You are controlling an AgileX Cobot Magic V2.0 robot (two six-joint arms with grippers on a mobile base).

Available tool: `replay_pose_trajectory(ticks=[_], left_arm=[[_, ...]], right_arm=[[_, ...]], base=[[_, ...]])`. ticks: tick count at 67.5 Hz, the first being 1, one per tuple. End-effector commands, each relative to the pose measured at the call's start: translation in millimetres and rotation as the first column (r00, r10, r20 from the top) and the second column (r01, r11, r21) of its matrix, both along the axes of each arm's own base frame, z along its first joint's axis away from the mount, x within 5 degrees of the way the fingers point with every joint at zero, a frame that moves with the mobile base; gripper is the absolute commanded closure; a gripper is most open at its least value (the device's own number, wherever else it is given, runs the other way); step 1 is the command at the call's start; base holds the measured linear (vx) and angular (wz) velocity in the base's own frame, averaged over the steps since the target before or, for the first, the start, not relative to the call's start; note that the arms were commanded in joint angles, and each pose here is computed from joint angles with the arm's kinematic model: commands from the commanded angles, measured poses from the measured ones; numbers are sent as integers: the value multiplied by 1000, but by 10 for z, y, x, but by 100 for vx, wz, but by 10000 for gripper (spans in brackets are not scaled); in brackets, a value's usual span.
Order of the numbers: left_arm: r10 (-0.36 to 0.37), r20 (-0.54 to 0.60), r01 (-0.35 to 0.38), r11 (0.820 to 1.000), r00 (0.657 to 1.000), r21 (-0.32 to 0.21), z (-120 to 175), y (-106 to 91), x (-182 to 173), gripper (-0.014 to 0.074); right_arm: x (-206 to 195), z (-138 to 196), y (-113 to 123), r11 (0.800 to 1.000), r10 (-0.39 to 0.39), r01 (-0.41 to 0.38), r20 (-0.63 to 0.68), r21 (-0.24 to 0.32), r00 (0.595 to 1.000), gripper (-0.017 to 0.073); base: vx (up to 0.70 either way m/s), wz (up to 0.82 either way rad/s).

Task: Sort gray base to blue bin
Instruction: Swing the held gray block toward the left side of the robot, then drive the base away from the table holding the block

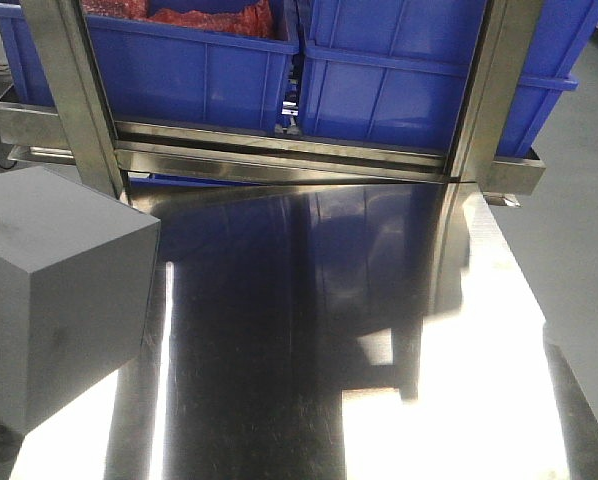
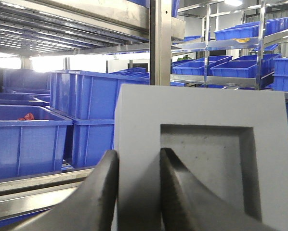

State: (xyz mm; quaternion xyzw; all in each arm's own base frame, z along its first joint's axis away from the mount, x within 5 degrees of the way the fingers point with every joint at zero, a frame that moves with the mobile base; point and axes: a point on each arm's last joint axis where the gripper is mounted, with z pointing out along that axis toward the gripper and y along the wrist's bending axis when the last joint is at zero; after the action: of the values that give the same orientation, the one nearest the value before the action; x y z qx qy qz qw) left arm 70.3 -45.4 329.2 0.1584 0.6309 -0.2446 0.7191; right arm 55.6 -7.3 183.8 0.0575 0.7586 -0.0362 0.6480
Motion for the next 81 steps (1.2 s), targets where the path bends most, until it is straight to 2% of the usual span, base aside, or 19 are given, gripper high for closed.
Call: replay_pose_trajectory(ticks=[1, 56, 81], left_arm=[[-1, 98, 10, 996, 995, -90, 186, 17, -26, 590], [-1, 98, 10, 996, 995, -90, 186, 17, -26, 590], [-1, 98, 10, 996, 995, -90, 186, 17, -26, 590]], right_arm=[[20, 51, -8, 1000, -5, 6, 52, -27, 999, 564], [20, 51, -8, 1000, -5, 6, 52, -27, 999, 564], [20, 51, -8, 1000, -5, 6, 52, -27, 999, 564]], base=[[0, 0], [0, -1], [-9, -26]])
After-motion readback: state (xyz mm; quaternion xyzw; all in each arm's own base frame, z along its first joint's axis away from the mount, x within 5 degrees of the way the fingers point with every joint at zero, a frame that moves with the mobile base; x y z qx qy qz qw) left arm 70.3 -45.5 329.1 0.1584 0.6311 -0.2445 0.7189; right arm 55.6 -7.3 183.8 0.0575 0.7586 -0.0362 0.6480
